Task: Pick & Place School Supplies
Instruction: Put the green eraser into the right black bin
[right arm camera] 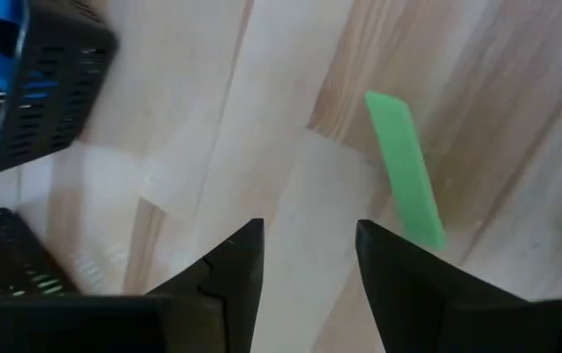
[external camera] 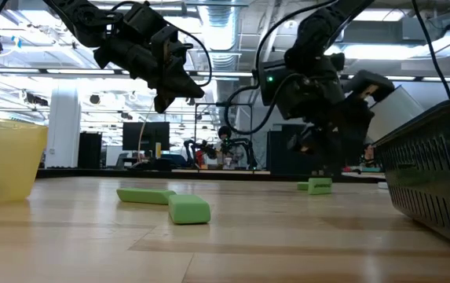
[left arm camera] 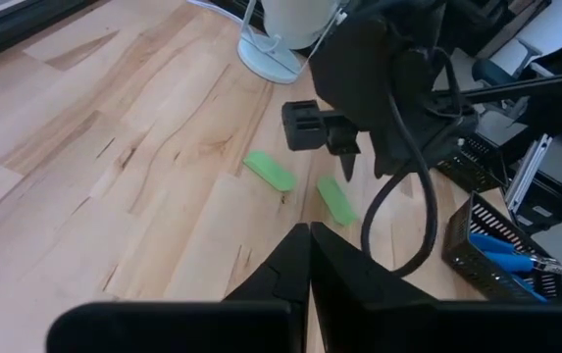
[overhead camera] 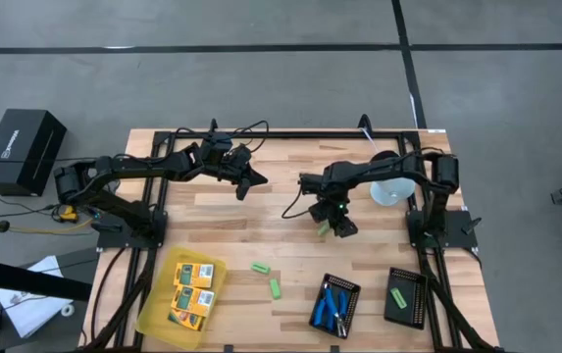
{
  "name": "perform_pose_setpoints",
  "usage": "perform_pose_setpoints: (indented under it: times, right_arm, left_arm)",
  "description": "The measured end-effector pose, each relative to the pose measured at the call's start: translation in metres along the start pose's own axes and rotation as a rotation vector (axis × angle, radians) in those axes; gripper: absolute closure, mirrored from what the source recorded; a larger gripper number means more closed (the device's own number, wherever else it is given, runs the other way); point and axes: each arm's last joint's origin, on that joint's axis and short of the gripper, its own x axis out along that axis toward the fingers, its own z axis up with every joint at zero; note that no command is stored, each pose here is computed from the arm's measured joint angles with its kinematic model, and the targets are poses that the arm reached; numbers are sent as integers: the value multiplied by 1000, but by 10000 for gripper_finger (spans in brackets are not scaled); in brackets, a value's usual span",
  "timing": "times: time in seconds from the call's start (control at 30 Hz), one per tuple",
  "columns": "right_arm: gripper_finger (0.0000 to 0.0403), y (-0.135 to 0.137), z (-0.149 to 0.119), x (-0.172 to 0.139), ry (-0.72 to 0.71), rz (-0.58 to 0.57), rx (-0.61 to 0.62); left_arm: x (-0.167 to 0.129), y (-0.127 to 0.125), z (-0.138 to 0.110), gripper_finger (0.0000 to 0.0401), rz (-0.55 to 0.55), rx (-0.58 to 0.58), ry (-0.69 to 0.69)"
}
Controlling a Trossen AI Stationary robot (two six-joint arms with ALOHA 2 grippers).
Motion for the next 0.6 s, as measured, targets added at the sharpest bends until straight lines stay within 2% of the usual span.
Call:
perform_pose_setpoints:
  times: [0.4,0.6]
  right_arm:
    - [244,6,8,-26,-111,-72,-54]
    - [247,3,11,-25,-146,-97,-75]
  left_arm:
    - [0,0,1,398,1,5,-10]
    - [0,0,2,398,-1,8,-17]
